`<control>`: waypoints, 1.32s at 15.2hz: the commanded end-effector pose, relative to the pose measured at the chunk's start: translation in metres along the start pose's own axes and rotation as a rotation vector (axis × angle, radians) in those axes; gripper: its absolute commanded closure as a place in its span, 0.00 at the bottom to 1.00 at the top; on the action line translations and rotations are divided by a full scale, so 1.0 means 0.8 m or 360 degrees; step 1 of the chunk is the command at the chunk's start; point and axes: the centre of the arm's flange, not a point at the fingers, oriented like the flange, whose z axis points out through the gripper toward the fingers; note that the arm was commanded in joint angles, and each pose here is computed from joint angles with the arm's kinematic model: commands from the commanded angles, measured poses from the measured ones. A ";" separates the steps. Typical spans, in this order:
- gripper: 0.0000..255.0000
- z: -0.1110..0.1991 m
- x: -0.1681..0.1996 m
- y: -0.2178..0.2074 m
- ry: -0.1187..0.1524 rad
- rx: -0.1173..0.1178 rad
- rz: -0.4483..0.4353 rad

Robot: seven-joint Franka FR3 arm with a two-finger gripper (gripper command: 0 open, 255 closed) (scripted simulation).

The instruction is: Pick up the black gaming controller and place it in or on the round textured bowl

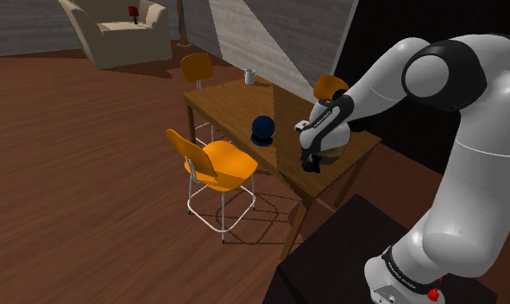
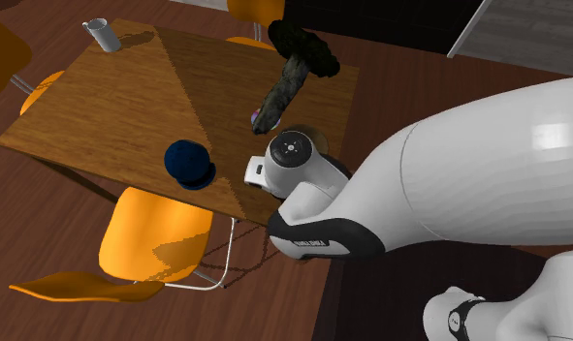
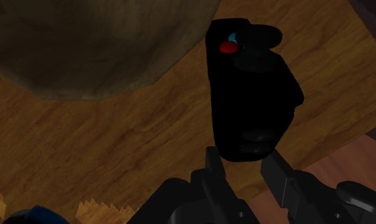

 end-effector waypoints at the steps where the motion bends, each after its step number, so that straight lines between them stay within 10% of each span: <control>1: 1.00 -0.014 0.000 0.002 0.0000 0.0000 0.0000; 17: 1.00 -0.106 -0.002 0.016 0.0001 0.0000 0.0000; 18: 0.00 -0.106 -0.002 0.016 0.0001 0.0000 0.0000; 20: 0.00 -0.072 -0.002 0.026 -0.0016 0.0097 0.0172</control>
